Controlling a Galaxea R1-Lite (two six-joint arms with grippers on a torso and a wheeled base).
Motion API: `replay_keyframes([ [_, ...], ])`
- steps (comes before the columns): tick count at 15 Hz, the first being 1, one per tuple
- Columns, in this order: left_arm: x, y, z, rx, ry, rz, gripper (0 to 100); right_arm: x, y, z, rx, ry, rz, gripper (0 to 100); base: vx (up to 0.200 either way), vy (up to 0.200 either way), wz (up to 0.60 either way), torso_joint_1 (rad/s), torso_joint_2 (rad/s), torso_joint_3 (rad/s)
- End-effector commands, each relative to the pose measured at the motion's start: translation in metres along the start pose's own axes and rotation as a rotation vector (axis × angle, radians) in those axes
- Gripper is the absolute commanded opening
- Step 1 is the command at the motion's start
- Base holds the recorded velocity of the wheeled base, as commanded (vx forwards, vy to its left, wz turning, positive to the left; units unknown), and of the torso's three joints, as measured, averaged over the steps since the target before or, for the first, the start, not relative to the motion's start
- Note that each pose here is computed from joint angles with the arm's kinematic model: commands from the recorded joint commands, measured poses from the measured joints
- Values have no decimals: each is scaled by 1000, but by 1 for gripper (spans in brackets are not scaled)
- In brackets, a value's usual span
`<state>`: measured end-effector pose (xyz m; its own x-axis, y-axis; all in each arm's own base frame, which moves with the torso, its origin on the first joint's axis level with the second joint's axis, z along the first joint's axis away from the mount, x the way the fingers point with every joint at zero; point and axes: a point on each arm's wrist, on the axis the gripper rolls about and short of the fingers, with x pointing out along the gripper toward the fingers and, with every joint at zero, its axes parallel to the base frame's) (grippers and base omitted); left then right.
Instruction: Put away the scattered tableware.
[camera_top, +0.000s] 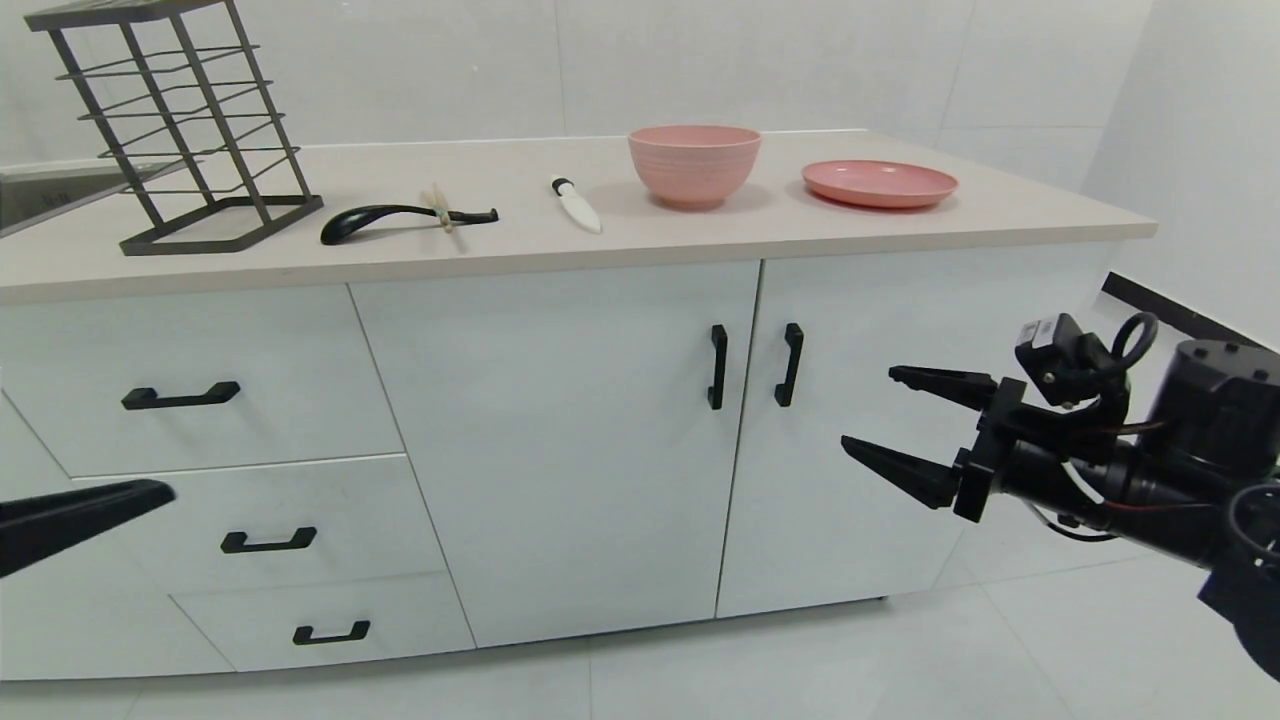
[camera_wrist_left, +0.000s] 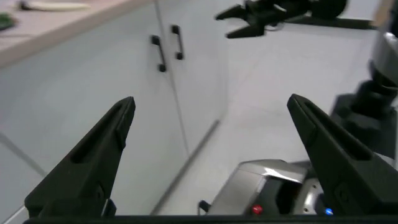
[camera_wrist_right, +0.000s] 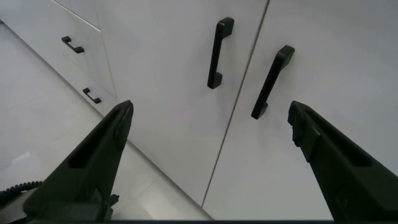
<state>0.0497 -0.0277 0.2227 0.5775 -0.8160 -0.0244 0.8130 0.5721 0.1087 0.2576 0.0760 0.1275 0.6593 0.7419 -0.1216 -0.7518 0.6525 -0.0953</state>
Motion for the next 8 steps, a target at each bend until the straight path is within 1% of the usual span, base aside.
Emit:
replay_keyframes([
  [1,43,17,-7,-66,87,-165,100,18,-11,-11,15,23,6,100,0,0,0,0,0,0],
  [3,71,24,-11,-72,96,-233,100,33,-20,-12,9,11,8,100,0,0,0,0,0,0],
  [4,76,26,-13,-78,105,-238,100,36,-22,-13,10,12,8,100,0,0,0,0,0,0],
  [5,93,34,-20,-97,130,-244,100,45,-29,-20,14,20,4,100,0,0,0,0,0,0],
  [6,105,39,-26,-107,142,-249,100,52,-33,-25,18,25,5,100,0,0,0,0,0,0],
  [7,118,41,-31,-111,148,-271,100,58,-37,-27,16,25,6,100,0,0,0,0,0,0],
  [8,130,41,-35,-104,136,-298,100,65,-41,-28,9,17,3,100,0,0,0,0,0,0],
])
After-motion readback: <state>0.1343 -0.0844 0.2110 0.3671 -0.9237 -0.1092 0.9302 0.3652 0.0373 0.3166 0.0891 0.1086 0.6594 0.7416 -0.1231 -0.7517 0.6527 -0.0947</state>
